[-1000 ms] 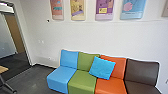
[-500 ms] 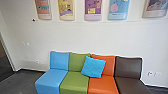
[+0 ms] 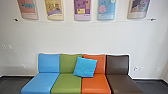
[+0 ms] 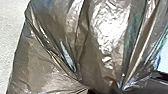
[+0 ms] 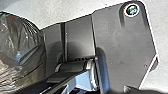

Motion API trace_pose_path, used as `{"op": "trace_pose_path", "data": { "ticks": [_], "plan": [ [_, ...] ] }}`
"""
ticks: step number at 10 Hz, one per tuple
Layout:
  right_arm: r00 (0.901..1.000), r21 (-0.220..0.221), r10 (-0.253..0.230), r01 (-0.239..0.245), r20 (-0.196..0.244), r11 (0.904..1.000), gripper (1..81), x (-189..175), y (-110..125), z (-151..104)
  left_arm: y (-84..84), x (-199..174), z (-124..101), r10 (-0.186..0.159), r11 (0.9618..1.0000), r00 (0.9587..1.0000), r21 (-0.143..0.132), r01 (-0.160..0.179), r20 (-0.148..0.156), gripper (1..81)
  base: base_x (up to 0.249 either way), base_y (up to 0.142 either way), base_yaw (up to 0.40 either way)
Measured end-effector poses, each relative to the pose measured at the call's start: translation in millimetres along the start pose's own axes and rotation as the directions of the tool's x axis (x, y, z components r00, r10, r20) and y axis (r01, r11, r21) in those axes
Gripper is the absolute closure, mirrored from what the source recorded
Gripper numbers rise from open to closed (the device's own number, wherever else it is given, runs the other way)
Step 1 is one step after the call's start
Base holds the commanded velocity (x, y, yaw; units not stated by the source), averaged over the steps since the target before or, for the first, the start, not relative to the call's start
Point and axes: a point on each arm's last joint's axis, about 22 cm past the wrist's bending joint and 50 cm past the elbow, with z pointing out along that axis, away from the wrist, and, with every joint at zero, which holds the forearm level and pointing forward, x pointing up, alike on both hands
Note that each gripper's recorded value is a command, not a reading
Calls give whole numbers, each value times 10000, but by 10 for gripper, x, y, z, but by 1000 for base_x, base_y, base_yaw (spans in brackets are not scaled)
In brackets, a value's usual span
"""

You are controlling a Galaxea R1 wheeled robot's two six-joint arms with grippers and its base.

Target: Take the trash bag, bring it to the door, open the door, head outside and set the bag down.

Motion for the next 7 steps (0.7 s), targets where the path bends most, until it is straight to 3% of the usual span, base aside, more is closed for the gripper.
{"op": "trace_pose_path", "data": {
  "ticks": [2, 3, 7],
  "plan": [
    [9999, -560, 102, -109, -135, 9984, 10, -68, 317, -51, -55, -4, -10, -11, 9999, 10000, 108, 11, 6, 811, 0, 0, -286],
    [9997, -645, 111, -125, -217, 9978, 10, -57, 364, -60, -51, -3, -9, -10, 9999, 10000, 103, 10, 2, 811, 0, 0, -286],
    [9983, -429, 264, -287, -520, 9987, 10, -10, 273, -44, -55, -3, -10, -6, 9999, 10000, 108, 6, 2, 811, 0, 0, -289]
  ]
}}
